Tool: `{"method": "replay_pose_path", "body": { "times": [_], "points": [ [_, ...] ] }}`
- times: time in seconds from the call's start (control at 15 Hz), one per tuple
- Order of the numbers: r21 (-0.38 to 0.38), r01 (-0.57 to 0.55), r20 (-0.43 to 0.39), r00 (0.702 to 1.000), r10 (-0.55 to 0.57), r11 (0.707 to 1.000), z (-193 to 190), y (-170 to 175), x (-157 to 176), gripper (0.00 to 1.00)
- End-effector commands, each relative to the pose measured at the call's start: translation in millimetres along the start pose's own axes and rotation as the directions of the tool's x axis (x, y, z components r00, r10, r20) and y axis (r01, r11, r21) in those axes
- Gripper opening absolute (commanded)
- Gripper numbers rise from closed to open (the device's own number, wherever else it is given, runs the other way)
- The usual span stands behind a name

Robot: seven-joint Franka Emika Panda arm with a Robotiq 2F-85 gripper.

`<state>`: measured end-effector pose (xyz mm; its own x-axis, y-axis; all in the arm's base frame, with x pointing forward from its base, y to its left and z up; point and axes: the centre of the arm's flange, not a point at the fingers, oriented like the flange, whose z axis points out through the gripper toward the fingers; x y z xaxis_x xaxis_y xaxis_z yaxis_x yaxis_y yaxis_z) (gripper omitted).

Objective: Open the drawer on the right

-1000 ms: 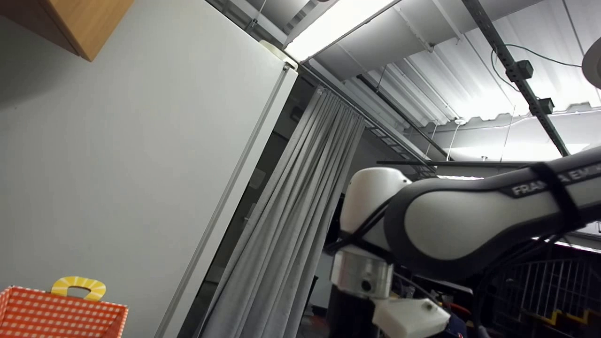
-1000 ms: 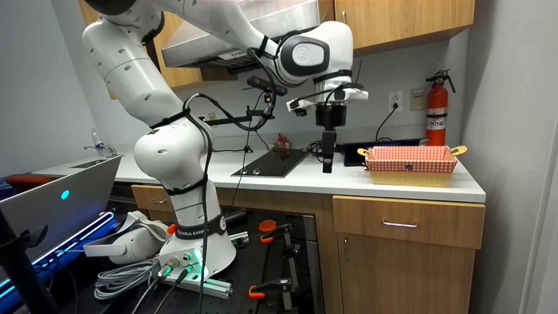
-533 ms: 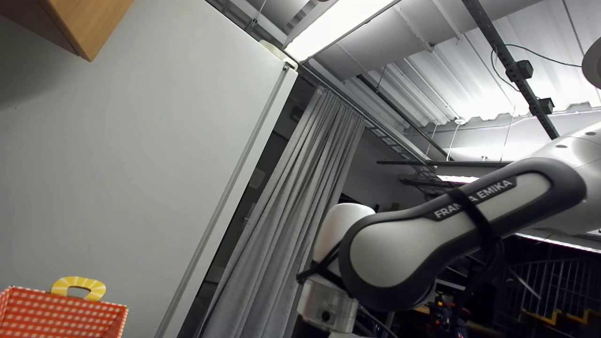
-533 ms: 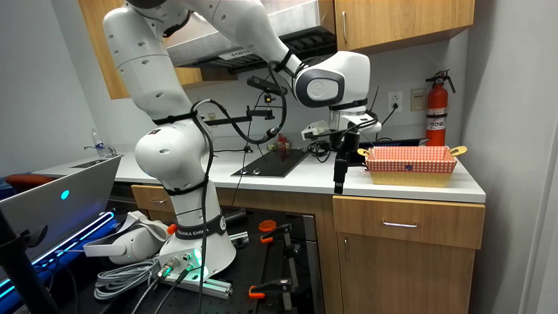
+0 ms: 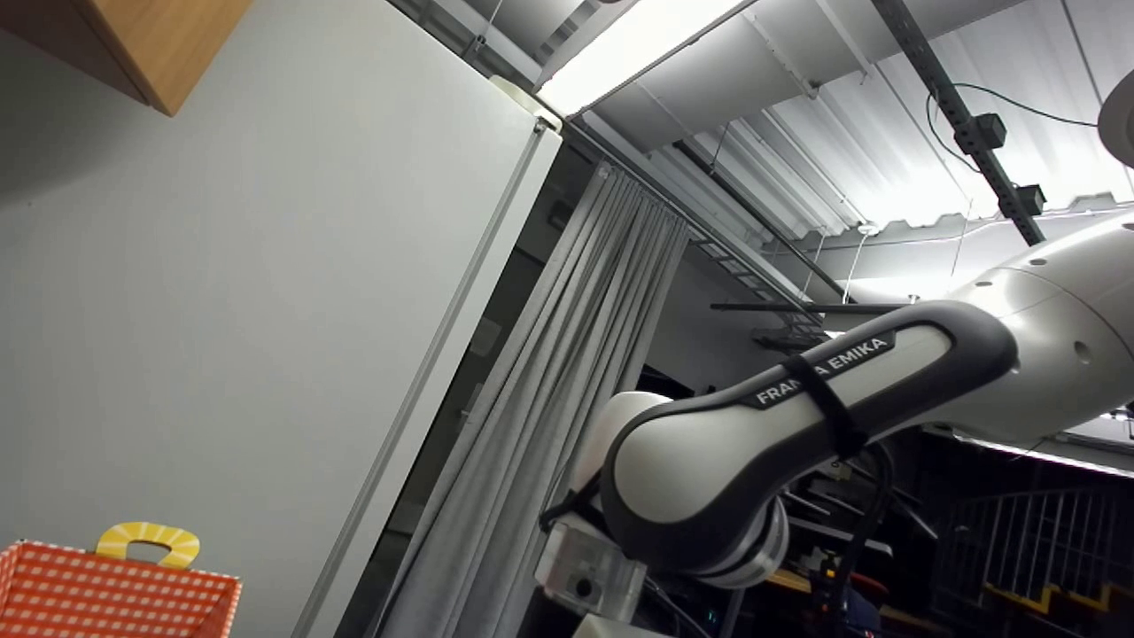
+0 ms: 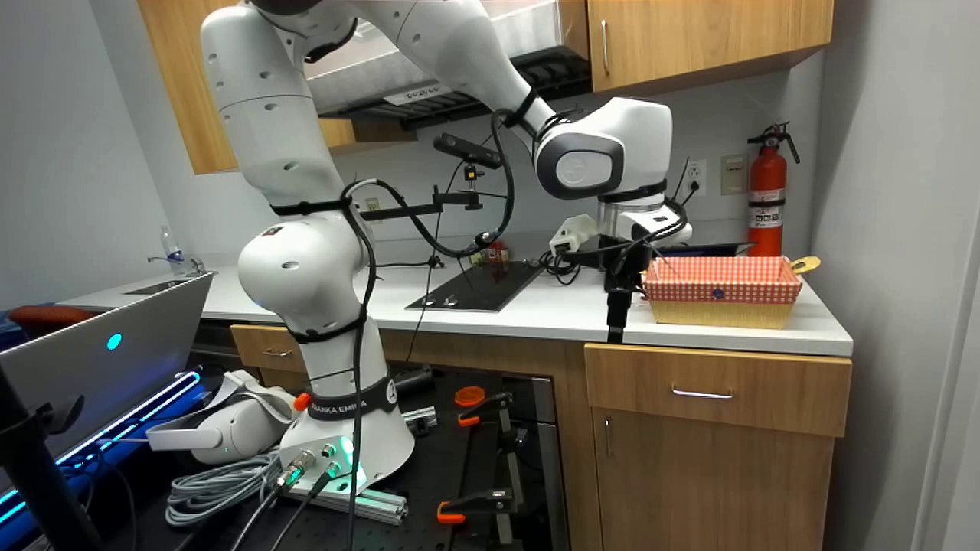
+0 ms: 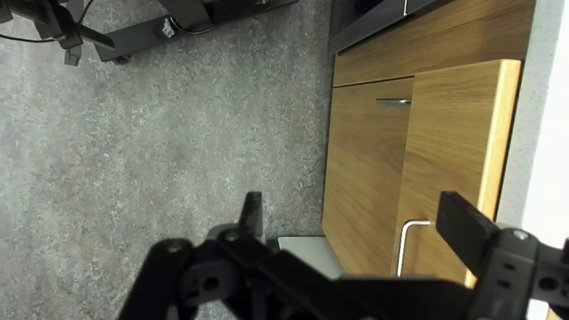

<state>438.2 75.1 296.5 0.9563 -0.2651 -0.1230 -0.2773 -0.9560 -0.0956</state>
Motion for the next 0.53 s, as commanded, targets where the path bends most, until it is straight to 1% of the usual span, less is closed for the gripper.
{"method": "replay_pose_path", "body": {
  "times": [0.0,0.27,0.47],
  "points": [
    [0.000,0.000,0.000,1.000,0.000,1.000,0.0,-0.1,-0.1,1.00],
    [-0.043,-0.013,-0.020,1.000,0.012,0.999,25.4,-1.8,-2.5,1.00],
    [-0.072,-0.040,-0.073,0.997,0.035,0.997,49.3,-2.3,10.1,1.00]
  ]
}}
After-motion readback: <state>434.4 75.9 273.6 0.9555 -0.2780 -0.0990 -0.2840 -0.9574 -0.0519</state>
